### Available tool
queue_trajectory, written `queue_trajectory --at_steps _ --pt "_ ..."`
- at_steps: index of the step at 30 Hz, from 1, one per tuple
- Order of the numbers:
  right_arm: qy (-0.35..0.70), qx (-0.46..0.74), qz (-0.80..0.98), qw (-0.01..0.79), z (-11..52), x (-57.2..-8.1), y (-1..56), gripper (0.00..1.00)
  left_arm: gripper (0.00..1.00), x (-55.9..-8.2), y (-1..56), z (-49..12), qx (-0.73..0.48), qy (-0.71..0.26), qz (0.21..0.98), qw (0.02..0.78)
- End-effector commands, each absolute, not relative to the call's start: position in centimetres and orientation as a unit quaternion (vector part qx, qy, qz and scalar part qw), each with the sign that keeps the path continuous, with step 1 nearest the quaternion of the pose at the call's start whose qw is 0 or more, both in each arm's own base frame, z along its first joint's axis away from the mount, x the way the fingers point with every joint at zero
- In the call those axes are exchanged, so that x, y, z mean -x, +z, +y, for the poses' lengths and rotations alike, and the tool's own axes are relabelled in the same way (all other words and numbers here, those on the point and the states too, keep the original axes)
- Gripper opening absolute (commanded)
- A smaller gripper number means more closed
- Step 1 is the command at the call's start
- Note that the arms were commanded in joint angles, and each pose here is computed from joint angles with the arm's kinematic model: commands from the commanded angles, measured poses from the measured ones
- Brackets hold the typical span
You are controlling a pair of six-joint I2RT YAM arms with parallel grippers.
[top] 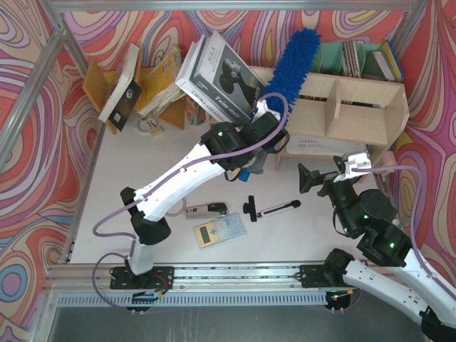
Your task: Dust the bookshelf with a duster
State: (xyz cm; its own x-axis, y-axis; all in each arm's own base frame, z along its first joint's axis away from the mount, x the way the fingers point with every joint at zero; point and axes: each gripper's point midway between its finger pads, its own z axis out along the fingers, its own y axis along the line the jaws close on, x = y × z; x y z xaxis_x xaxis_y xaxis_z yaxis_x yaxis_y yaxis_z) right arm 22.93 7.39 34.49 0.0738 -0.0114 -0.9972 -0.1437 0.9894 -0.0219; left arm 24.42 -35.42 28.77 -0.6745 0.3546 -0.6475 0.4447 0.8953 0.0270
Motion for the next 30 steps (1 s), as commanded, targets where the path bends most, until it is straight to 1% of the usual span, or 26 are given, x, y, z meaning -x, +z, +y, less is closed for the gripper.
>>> queue_trajectory --at_steps 1,8,16,24,30 --pt "0.053 0.035 0.661 0.748 6.9 -22.8 35.8 0.99 0.0 -22.9 29.4 -38.1 -0.26 -0.104 0.898 0.34" --pt "0.053 0.034 0.661 0.748 6.9 -22.8 35.8 0.99 0.0 -21.3 29.1 -40.3 -0.292 -0.131 0.888 0.33" --pt "0.052 0.034 0.661 0.747 6.9 -22.9 35.7 0.99 0.0 -20.8 29.0 -41.0 -0.307 -0.141 0.883 0.326" --pt "0.053 0.031 0.66 0.749 6.8 -22.7 35.8 0.99 0.0 -19.2 28.8 -42.1 -0.348 -0.147 0.868 0.322" --pt "0.054 0.027 0.657 0.751 6.5 -22.6 36.0 0.99 0.0 -18.6 29.2 -42.1 -0.359 -0.157 0.857 0.334"
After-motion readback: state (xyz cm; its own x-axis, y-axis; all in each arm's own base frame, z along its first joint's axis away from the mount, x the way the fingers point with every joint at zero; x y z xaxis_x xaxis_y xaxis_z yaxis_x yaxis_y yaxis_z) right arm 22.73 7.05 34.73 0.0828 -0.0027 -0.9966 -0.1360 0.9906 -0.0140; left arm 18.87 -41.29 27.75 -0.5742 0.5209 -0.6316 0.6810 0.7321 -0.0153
